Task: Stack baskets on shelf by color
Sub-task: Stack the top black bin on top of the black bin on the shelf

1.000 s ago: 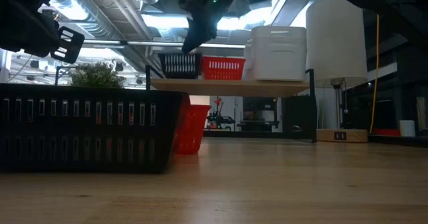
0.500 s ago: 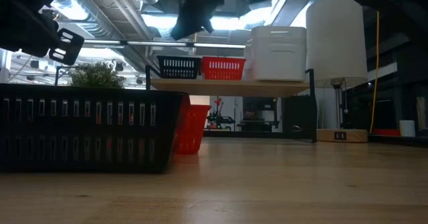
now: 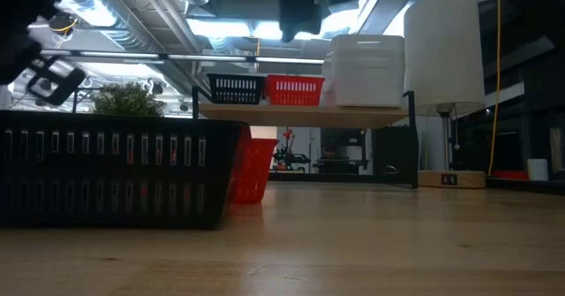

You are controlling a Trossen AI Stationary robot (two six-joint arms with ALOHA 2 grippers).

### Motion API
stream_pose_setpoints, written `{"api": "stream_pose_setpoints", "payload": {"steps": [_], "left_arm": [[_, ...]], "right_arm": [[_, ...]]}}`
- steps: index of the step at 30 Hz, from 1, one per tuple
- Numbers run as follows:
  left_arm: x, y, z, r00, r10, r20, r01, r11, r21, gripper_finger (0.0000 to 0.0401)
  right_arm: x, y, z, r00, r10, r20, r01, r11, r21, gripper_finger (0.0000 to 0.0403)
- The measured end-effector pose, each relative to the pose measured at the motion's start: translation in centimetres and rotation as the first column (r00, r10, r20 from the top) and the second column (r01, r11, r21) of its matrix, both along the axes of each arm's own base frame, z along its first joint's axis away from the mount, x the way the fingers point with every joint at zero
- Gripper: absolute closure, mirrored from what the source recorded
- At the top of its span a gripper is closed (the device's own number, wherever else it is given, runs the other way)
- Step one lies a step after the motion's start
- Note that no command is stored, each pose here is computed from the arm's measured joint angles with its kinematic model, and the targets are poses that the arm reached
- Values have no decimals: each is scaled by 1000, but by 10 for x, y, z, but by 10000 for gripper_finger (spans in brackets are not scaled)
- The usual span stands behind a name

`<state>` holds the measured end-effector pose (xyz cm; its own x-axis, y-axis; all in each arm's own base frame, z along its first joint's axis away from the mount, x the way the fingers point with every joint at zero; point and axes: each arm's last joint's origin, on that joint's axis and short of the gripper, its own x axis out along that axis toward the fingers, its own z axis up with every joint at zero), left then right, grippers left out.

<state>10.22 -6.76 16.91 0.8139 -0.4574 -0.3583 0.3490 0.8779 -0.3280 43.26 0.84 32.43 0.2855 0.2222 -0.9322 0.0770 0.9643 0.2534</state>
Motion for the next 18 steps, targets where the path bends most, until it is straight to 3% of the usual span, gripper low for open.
{"api": "stream_pose_setpoints", "payload": {"steps": [3,7,12,18], "left_arm": [[-2,-6,-6,995,-20,-101,21,1000,13,392],[-1,-12,-6,985,-29,-172,36,999,38,392],[2,-15,2,979,-25,-200,50,992,119,391],[3,-18,8,975,-71,-211,93,991,95,358]], "right_arm": [[-1,21,0,1000,24,-3,-24,997,-67,323],[-1,41,0,1000,26,10,-25,997,-71,323],[-4,59,0,999,42,6,-41,997,-64,323],[-6,71,0,1000,30,3,-30,997,-73,323]]}}
